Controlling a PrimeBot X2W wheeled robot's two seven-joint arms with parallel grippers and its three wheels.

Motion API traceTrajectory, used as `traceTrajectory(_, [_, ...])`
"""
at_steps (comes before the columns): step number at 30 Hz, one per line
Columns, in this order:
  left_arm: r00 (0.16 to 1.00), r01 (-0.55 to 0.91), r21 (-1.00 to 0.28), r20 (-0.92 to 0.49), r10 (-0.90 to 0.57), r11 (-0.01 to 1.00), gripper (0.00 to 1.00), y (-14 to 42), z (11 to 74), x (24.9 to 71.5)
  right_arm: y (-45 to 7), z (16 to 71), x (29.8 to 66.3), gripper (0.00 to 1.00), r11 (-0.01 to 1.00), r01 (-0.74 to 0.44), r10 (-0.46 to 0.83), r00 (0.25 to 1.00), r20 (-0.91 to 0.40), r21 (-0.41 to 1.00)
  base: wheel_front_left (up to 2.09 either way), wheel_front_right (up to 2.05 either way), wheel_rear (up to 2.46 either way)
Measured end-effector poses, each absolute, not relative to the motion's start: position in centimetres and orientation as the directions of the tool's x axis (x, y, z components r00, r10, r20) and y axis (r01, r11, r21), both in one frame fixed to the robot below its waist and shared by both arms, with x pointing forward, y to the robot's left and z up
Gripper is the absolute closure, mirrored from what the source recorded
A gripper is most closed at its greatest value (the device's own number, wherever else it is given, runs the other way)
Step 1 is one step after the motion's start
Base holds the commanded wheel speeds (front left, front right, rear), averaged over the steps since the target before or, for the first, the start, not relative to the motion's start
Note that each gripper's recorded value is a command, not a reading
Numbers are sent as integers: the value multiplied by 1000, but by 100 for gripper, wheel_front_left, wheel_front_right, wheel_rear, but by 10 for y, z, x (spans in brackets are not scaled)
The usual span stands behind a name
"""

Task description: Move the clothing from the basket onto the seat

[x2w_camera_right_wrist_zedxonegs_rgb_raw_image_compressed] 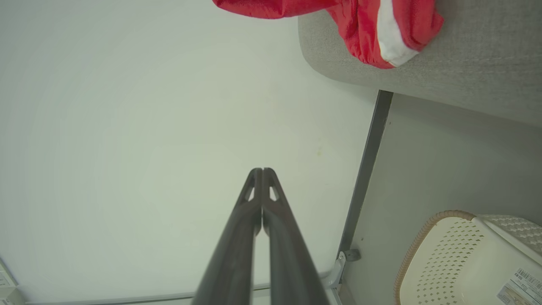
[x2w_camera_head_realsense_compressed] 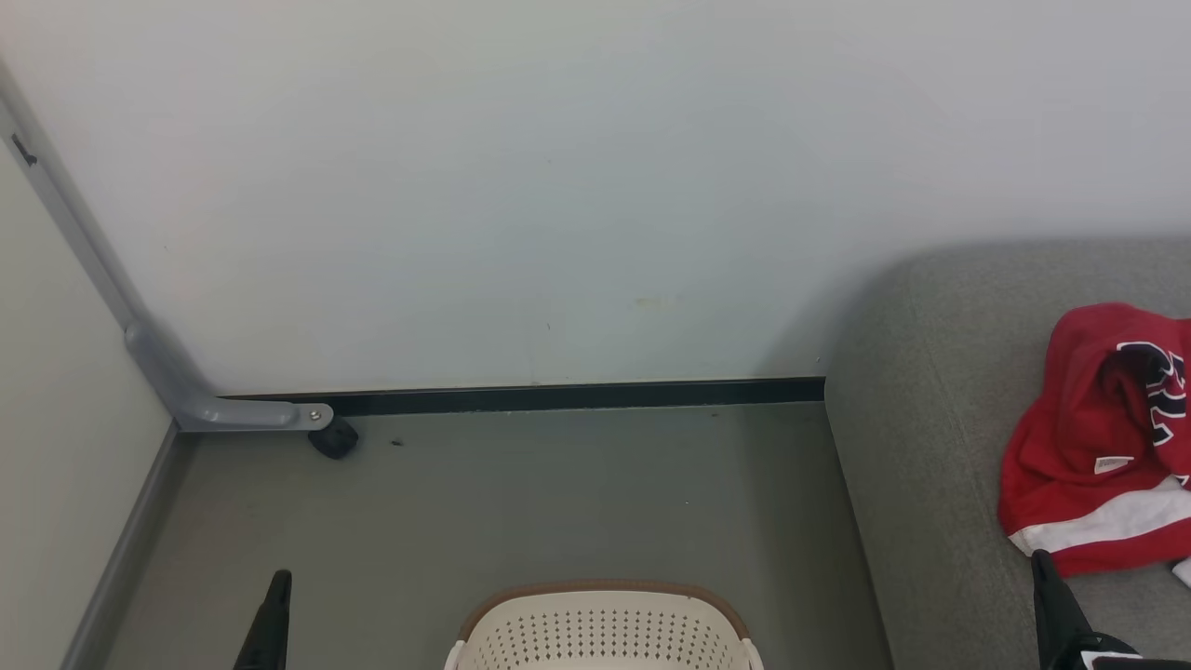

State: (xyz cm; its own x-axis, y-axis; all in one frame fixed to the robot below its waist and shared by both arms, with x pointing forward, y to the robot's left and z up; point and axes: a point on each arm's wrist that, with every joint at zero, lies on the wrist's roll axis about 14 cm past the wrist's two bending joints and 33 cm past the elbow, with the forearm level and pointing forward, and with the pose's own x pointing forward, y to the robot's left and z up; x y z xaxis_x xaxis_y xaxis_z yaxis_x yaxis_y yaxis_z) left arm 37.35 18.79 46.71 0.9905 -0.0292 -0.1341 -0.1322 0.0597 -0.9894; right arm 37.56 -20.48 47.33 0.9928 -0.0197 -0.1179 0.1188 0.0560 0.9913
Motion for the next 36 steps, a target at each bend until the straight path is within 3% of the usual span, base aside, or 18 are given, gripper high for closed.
traceTrajectory(5, [994, -108, -994, -108, -26, 13, 100, 190, 474, 377, -206, 475, 376, 100, -2, 109, -23, 994, -109, 994, 0, 0, 0])
traceTrajectory(36, [994, -106, -994, -106, -24, -4, 100, 189, 474, 377, -207, 475, 376, 100, -4, 107, -24, 994, -107, 994, 0, 0, 0])
